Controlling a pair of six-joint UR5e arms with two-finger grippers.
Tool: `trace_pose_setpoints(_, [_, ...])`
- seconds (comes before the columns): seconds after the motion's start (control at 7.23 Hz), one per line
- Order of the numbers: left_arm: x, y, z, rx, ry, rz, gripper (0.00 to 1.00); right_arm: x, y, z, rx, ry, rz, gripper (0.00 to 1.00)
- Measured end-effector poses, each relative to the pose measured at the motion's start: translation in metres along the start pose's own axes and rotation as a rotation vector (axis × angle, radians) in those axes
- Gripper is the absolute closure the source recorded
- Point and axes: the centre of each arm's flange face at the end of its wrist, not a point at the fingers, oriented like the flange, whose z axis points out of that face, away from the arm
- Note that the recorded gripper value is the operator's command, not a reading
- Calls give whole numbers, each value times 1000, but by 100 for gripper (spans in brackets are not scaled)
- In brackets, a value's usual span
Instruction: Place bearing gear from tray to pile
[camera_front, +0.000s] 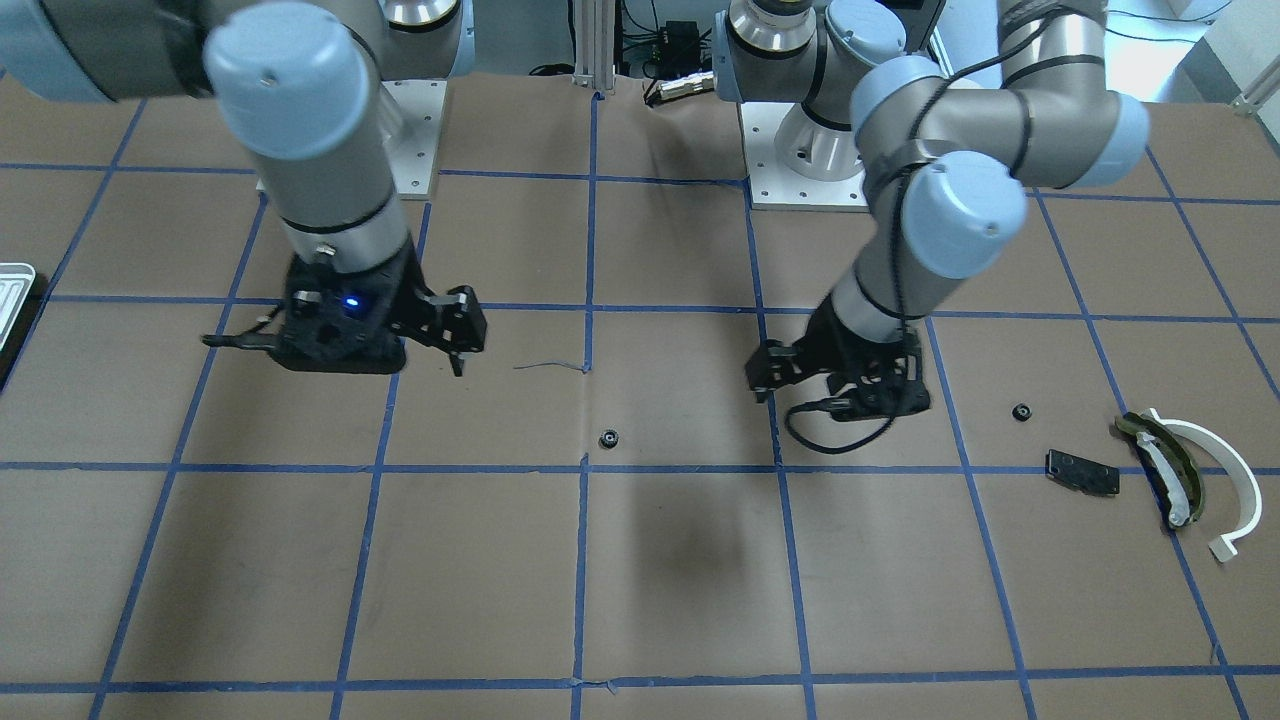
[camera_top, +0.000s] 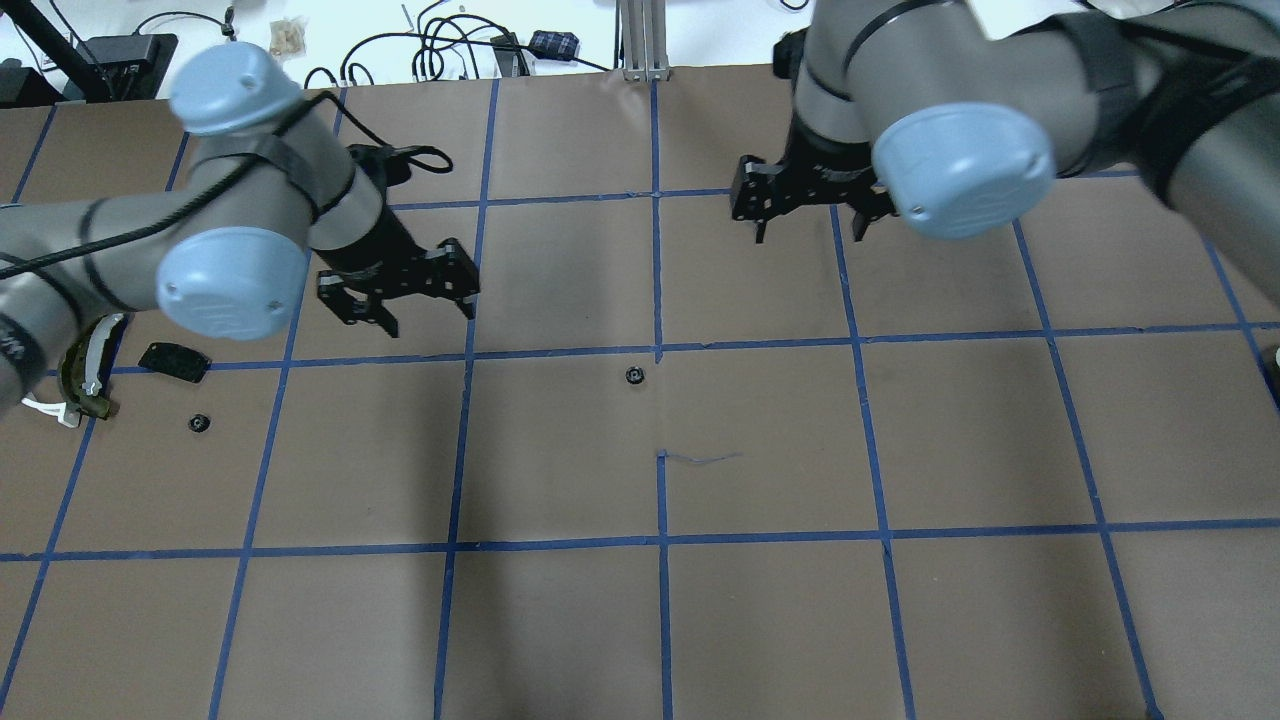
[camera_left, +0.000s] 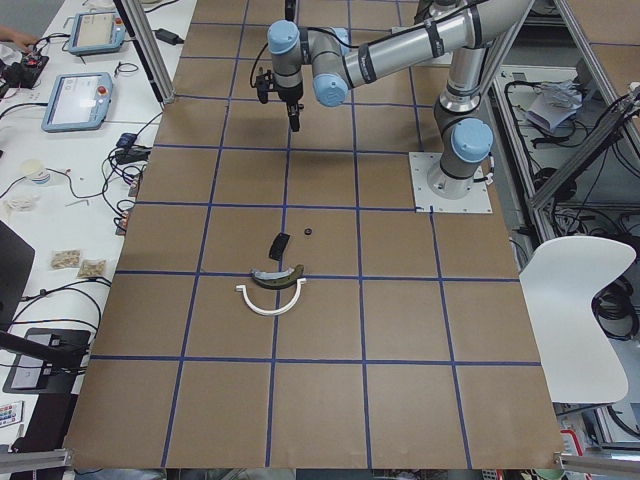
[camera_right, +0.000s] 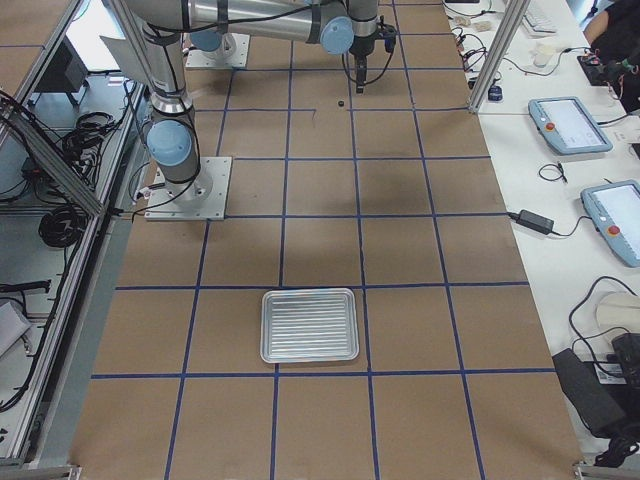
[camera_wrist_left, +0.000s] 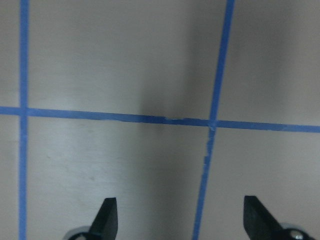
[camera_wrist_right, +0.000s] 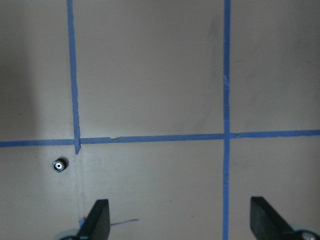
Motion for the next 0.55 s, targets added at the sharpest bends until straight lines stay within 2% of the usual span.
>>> trace_pose_setpoints(0.14, [49,13,24,13,8,-29,13,24,14,-41,1,3,14,0])
trace_pose_setpoints(0.28, [83,22,52,25,-8,-36,13,34,29,-62,-2,8,21,0])
trace_pose_setpoints(0.55, [122,30,106,62,-60,-25,13,41,38,-74,5,24,23,0])
